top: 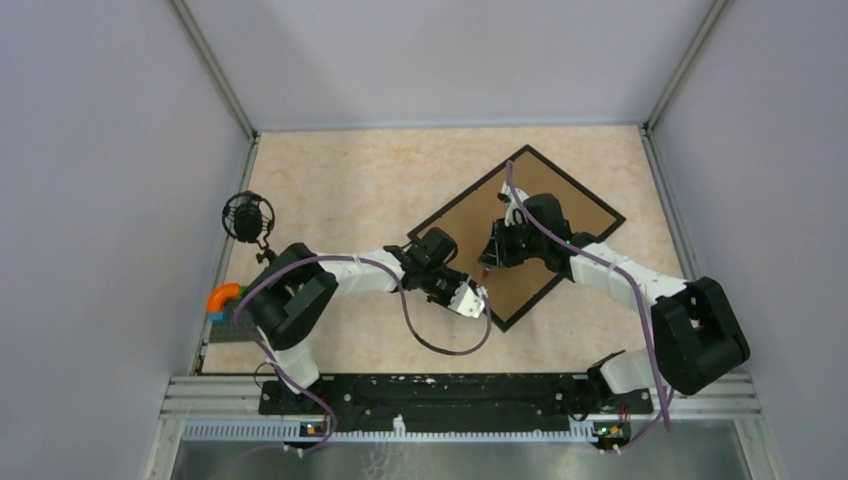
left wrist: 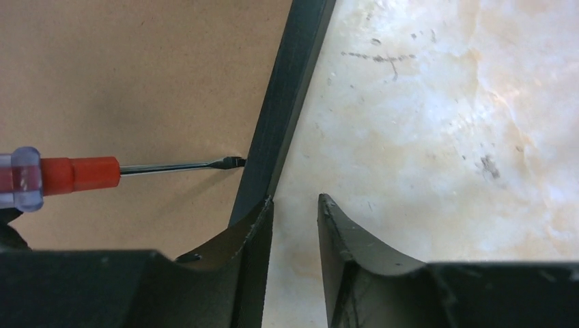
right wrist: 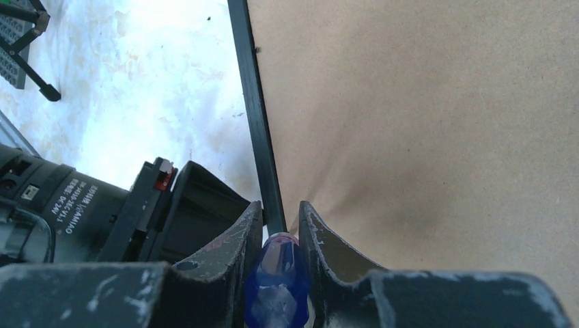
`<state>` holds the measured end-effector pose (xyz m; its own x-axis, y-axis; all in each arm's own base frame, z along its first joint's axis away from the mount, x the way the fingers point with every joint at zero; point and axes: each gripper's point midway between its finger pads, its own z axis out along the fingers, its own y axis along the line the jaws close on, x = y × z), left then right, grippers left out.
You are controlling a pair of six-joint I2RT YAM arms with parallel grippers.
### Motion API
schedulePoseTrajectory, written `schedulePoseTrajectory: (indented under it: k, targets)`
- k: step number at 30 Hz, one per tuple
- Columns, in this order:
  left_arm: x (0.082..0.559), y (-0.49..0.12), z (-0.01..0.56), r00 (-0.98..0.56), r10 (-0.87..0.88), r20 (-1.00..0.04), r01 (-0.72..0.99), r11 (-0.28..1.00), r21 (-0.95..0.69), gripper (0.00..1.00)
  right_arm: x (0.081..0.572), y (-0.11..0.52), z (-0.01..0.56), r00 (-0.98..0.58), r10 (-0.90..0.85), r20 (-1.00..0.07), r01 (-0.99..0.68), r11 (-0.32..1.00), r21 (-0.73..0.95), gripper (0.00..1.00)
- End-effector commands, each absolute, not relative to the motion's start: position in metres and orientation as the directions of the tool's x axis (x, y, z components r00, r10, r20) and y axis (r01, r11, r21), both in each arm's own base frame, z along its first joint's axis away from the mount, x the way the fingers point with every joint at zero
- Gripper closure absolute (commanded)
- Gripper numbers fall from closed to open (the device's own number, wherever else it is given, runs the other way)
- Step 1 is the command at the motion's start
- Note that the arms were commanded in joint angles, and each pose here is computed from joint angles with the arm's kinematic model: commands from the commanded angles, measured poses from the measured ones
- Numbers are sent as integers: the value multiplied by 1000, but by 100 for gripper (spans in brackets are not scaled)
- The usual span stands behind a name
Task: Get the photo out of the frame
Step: Release the photo frame item from the photo frame.
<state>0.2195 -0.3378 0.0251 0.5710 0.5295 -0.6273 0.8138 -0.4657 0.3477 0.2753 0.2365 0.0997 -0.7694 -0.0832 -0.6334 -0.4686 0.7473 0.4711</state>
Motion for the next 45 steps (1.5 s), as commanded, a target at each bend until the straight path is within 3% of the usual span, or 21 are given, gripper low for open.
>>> schedulePoseTrajectory:
  k: [1,10,18,22,28,33,38,45]
  targets:
    - [281,-372,25,572,612,-546,807,-298,510,64,212,245,75,-919,-142,-368,-357,699,620,100]
    - [316,-374,-1,397,761,-514,862,-118,492,77,227,230,70,-952,-102,-288,-273,705,654,100]
    - [324,-372,-12,341,794,-504,871,-64,488,80,292,191,91,-913,-24,-406,-281,761,585,100]
    - [315,-391,-3,322,754,-572,905,-68,421,75,318,169,101,-891,2,-454,-279,786,551,100]
    - [272,-404,35,442,597,-669,897,-284,339,56,321,153,109,-872,22,-490,-279,799,532,100]
    - [286,-389,57,514,568,-643,857,-381,348,42,327,147,122,-848,70,-526,-263,805,532,100]
    - [304,-393,50,527,569,-631,844,-438,311,38,330,140,121,-840,144,-523,-205,808,552,100]
    - [325,-408,33,591,540,-600,802,-470,368,37,333,127,105,-856,290,-427,-71,754,653,100]
